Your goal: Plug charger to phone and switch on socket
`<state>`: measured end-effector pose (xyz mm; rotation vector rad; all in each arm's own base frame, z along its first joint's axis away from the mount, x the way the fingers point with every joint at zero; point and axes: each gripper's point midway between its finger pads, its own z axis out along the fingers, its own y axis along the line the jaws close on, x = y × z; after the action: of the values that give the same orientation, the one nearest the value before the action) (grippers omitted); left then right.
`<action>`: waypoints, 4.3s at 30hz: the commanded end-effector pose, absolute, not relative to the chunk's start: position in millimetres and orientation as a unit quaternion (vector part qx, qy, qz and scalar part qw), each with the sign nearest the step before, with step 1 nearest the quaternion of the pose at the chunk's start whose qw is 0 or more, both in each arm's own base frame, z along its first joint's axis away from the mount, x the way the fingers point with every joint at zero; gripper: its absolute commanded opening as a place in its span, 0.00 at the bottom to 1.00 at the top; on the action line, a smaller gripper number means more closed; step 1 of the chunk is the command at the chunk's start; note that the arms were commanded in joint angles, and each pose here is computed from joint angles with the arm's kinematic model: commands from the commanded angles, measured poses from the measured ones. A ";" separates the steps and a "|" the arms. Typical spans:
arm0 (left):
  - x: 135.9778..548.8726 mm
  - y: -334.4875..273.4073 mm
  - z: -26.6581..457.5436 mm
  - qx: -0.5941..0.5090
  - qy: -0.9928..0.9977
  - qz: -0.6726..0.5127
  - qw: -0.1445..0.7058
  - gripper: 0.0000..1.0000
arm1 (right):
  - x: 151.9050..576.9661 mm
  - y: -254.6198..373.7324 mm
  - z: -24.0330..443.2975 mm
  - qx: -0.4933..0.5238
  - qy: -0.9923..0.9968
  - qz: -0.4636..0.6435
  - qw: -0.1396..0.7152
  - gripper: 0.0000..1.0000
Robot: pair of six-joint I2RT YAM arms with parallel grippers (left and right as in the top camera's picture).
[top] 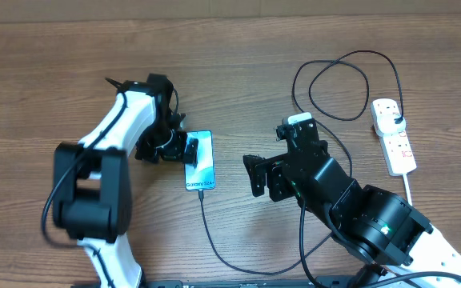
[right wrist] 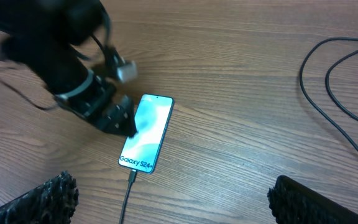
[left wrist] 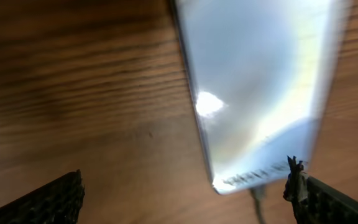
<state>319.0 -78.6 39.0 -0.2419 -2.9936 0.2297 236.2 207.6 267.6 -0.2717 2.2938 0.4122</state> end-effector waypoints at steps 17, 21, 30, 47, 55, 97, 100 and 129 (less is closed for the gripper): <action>172.4 -53.6 289.1 -0.012 -0.904 0.116 -0.410 1.00 | 241.9 213.9 283.1 -0.098 0.889 0.184 0.409 1.00; 160.4 -48.9 275.1 0.007 -0.873 0.143 -0.466 1.00 | 242.4 213.8 282.7 -0.097 0.889 0.183 0.409 1.00; 213.6 -22.2 246.8 0.075 -0.838 0.056 -0.537 1.00 | 250.4 198.6 281.6 -0.054 0.893 0.159 0.418 0.43; 243.1 -33.5 157.0 0.060 -0.889 0.022 -0.453 1.00 | 260.7 -32.7 221.7 0.382 0.883 0.002 0.274 0.04; 245.4 -34.3 142.1 0.056 -0.903 0.010 -0.425 1.00 | 281.3 -96.0 191.6 0.437 0.881 0.036 0.177 0.04; 243.7 -33.7 73.1 0.035 -0.955 -0.044 -0.292 1.00 | 355.7 -154.1 74.0 0.452 0.884 0.117 0.013 0.04; 243.0 -33.5 68.7 0.034 -0.957 -0.047 -0.283 0.99 | 360.2 -154.9 76.2 0.451 0.884 0.121 0.021 0.04; 239.8 -32.4 54.3 0.029 -0.965 -0.058 -0.254 1.00 | 375.0 -153.7 49.9 0.449 0.882 0.143 0.017 0.04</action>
<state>240.6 -31.6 56.9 0.0989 -3.6530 -0.2193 363.1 -153.2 41.0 1.4562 2.7594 0.4214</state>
